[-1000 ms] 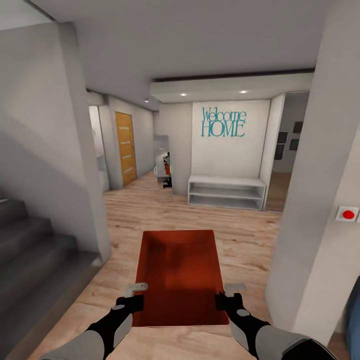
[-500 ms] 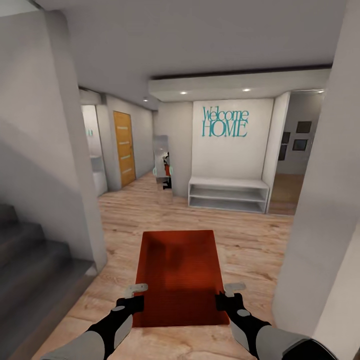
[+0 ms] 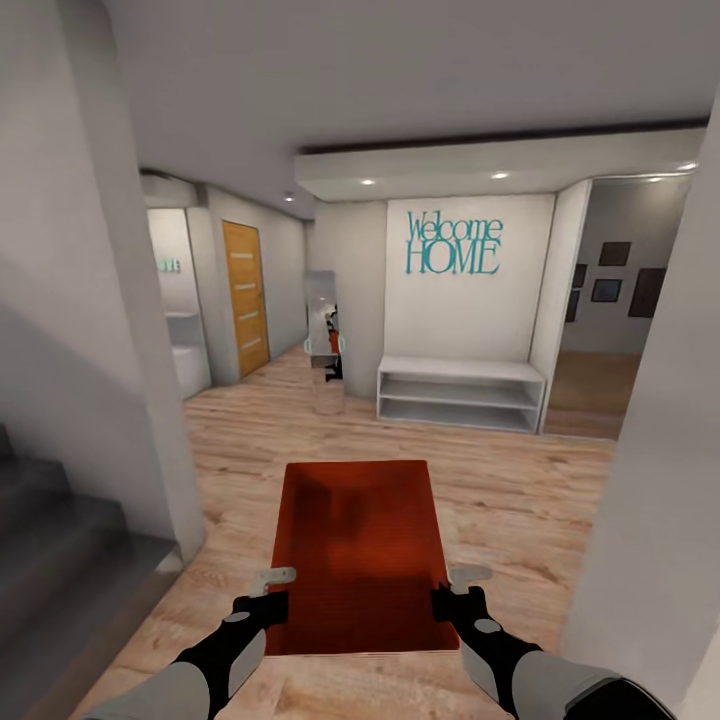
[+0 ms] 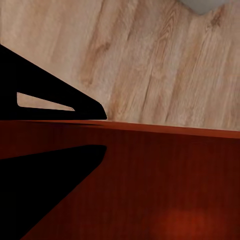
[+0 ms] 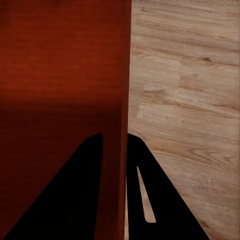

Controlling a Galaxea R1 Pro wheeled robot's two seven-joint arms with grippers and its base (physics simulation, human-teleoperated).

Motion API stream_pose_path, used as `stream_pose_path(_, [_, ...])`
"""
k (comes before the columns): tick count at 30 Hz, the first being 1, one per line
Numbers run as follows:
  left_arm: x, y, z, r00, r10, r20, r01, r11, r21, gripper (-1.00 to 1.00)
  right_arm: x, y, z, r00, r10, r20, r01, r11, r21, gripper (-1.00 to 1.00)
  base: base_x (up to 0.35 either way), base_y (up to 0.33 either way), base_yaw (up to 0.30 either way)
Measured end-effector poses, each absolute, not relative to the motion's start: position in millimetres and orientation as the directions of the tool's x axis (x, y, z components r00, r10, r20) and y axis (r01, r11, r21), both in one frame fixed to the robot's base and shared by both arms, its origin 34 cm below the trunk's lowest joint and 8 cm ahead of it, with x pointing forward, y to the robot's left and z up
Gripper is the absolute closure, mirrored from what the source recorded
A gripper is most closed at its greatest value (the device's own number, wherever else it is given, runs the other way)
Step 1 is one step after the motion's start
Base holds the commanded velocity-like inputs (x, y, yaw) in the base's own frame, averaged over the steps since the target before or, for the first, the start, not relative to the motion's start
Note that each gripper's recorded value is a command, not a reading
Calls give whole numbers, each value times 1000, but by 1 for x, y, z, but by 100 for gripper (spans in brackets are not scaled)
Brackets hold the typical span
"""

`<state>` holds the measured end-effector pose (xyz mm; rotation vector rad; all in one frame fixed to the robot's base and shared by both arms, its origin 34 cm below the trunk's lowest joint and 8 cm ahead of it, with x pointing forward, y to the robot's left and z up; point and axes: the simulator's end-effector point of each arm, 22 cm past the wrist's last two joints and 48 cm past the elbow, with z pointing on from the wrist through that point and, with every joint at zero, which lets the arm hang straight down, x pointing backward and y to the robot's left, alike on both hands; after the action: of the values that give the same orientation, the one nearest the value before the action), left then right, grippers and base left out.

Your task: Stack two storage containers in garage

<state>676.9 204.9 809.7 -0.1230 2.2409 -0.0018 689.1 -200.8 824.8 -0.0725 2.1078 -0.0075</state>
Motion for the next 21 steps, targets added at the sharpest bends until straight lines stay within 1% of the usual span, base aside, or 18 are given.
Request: stream_pose_path(21, [677,205,810,-619,-90,-780,-88,995,-44,100,689,-201,825,-511,-55,-858,-49,998,-35,100,322,0,0])
